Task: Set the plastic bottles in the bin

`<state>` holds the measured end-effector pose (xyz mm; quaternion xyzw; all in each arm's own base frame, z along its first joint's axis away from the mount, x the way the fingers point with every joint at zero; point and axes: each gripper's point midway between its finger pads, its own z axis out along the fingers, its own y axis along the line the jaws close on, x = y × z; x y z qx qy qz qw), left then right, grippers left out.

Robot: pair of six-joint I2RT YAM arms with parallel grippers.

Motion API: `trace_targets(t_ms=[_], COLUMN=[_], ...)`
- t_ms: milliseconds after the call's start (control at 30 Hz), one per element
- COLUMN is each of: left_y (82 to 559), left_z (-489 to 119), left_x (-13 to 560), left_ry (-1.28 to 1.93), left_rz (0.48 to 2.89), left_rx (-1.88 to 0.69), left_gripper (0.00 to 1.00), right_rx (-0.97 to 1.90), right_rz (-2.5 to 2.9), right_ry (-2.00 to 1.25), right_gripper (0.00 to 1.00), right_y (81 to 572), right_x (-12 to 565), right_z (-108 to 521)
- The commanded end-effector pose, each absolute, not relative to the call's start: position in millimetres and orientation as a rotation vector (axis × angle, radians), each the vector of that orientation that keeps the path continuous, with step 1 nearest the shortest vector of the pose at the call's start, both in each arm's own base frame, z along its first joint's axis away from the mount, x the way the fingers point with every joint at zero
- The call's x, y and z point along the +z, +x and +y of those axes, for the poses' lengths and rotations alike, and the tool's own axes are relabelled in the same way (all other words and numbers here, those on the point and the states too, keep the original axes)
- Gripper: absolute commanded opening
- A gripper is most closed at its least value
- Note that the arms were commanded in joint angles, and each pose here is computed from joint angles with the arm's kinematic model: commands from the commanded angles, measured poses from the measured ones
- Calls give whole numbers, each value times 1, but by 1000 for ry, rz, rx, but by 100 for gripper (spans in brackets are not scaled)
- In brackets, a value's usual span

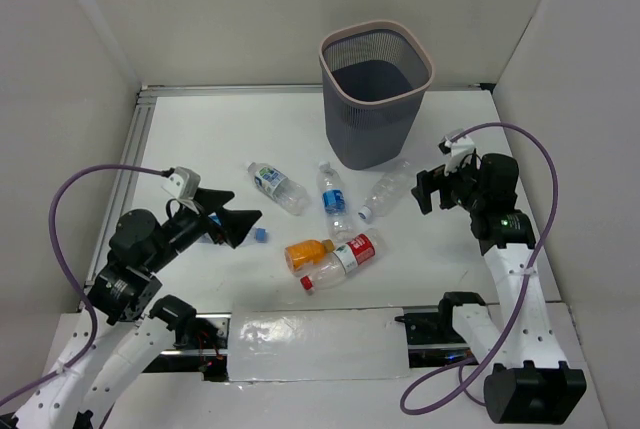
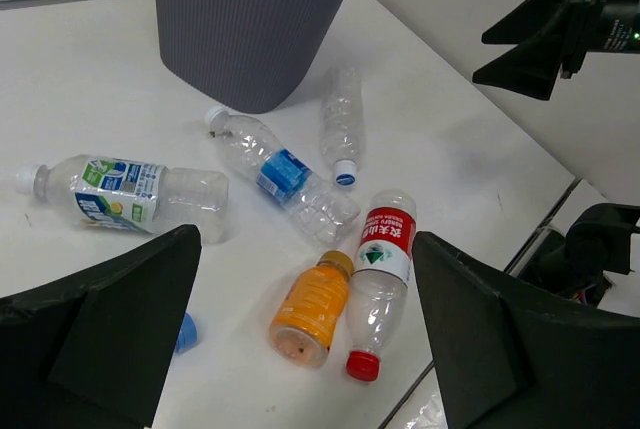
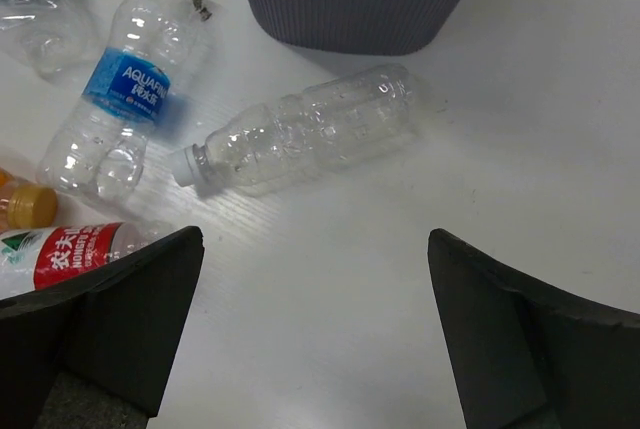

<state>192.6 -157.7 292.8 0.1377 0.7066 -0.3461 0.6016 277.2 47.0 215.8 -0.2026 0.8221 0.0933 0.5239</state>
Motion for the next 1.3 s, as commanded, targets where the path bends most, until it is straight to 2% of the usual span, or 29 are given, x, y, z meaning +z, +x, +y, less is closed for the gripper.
trace_targets(t_ms=[0, 167, 233, 300, 333, 467, 533, 600, 633, 767, 833, 867, 1033, 1133, 1267], left_y=[198, 204, 206, 208, 210, 216, 217, 215, 216, 214, 213, 213, 212, 211, 211], left_z=[-159, -160, -161, -162, -163, -168, -173, -176, -177, -181, -182, -182, -183, -185, -187], left_x=[305, 294, 288, 285, 282, 275, 264, 267, 261, 258, 258, 258, 259, 256, 258], left_ry=[316, 304, 304, 304, 304, 313, 339, 357, 371, 388, 403, 403, 419, 433, 441], left_rz=[1615, 1671, 1697, 1711, 1725, 1765, 1809, 1806, 1828, 1838, 1834, 1834, 1830, 1840, 1839], left_rx=[-797, -781, -778, -776, -775, -780, -791, -811, -810, -830, -832, -832, -835, -851, -860], left_gripper=[100, 99, 94, 89, 84, 51, 44, 51, 68, 90, 95, 97, 98, 100, 100], right_rx=[231, 228, 188, 191, 238, 297, 302, 348, 385, 405, 427, 408, 425, 437, 431], right_rz=[1912, 1933, 1931, 1891, 1875, 1862, 1864, 1908, 1938, 1949, 1879, 1816, 1558, 1538, 1532], right_ry=[-585, -726, -721, -880, -930, -1034, -1062, -1049, -1043, -1112, -1160, -1221, -1382, -1396, -1396], right_gripper=[100, 100, 100, 100, 100, 100, 100, 100, 100, 100, 100, 96, 94, 100, 100], right_y=[272, 261, 264, 257, 252, 243, 246, 253, 252, 255, 253, 253, 240, 242, 248], right_x=[230, 210, 211, 202, 195, 188, 190, 184, 177, 171, 177, 178, 188, 188, 192], right_z=[55, 58, 52, 59, 66, 79, 81, 82, 84, 89, 95, 97, 116, 119, 119])
